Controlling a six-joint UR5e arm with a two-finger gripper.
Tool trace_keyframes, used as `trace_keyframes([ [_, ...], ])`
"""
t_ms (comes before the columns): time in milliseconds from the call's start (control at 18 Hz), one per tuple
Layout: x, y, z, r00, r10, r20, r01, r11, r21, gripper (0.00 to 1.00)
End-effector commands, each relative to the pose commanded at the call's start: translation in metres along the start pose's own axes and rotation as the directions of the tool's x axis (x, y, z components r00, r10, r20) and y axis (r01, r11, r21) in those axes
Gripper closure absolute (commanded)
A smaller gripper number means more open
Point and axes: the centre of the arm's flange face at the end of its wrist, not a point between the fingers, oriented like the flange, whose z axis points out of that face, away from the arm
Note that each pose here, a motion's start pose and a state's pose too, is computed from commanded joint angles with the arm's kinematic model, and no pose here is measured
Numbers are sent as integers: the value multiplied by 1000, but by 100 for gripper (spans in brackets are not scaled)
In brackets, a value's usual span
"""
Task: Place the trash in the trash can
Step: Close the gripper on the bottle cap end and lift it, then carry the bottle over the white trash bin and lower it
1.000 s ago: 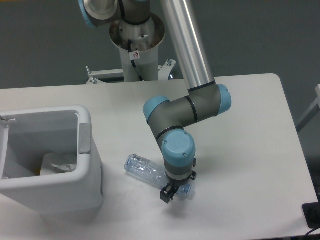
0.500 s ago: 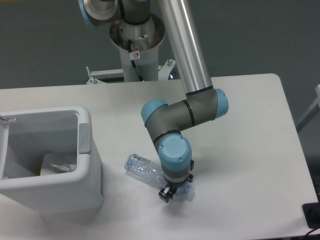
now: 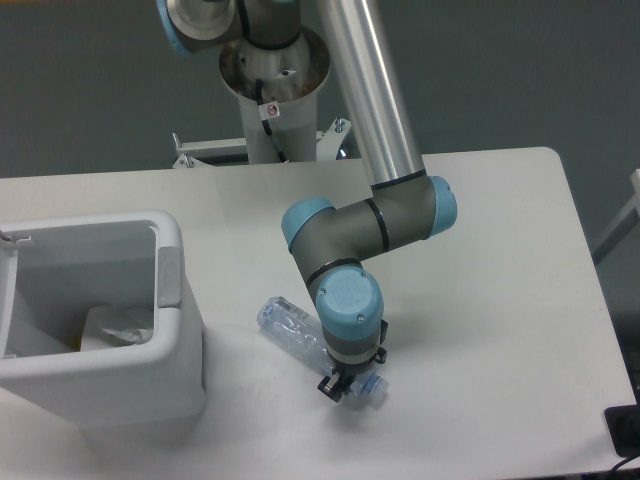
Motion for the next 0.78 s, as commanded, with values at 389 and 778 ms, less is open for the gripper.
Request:
trace_keyframes([
  [389,4,-13,-45,999,-3,-40,5,998,70,36],
  [778,0,-46,-203,981,-15,-193,71,955,288,36],
])
